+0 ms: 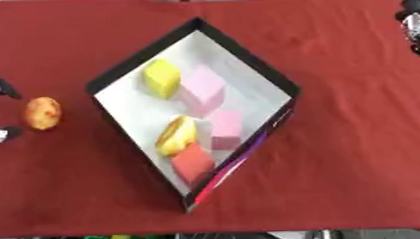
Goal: Pick up objects on the table and place them in the box.
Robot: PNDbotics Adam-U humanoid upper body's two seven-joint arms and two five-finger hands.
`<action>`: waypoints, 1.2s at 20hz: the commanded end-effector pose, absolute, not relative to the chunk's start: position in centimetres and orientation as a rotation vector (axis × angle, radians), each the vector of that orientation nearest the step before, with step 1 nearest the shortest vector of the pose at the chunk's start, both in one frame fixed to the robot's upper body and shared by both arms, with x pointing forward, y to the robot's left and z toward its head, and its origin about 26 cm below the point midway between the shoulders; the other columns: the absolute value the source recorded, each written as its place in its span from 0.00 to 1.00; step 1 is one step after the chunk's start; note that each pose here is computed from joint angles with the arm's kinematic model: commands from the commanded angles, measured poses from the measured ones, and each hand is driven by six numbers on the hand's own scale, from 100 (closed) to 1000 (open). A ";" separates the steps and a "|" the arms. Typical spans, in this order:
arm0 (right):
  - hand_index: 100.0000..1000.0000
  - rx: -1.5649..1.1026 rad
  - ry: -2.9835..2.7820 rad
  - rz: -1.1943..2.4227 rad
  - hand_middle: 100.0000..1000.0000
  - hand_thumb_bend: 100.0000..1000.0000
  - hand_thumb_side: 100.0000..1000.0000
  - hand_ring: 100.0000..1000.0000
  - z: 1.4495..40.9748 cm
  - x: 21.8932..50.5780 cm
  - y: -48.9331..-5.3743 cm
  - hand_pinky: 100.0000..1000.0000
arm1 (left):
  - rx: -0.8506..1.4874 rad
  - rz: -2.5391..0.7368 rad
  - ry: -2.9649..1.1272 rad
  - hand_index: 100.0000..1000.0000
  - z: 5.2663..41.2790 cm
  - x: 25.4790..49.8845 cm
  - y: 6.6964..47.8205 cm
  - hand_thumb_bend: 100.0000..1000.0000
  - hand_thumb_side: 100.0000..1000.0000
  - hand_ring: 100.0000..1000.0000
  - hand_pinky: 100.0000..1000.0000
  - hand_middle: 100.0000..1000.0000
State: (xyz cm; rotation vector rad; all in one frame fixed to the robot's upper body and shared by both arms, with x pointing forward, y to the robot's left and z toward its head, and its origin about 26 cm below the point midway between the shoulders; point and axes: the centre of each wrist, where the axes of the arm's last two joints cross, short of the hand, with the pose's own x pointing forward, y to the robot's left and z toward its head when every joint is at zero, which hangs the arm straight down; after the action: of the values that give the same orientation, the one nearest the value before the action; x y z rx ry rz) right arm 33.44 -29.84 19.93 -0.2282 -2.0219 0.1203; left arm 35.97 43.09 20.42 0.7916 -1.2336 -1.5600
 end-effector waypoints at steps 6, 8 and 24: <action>0.79 -0.244 -2.038 0.129 0.62 0.00 0.09 0.68 20.6 33.5 -30.0 0.95 | 0.829 -1.525 -1.318 0.86 22.6 36.8 42.2 0.39 0.67 0.84 0.84 0.79; 0.79 -0.241 -2.038 0.131 0.63 0.00 0.09 0.68 20.6 33.5 -30.0 0.95 | 0.815 -1.542 -1.307 0.86 22.6 37.3 41.8 0.42 0.69 0.84 0.84 0.80; 0.79 -0.237 -2.034 0.128 0.63 0.00 0.10 0.69 20.4 33.6 -29.9 0.96 | 0.893 -1.600 -1.180 0.80 20.2 39.2 42.2 0.36 0.56 0.83 0.83 0.78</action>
State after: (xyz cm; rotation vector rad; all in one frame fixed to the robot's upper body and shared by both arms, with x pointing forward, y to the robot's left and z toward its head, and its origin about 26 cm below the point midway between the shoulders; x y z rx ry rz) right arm 33.55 -29.72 19.66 -0.2212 -2.0146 0.1133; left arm 39.13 41.73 18.87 0.8396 -1.1760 -1.6009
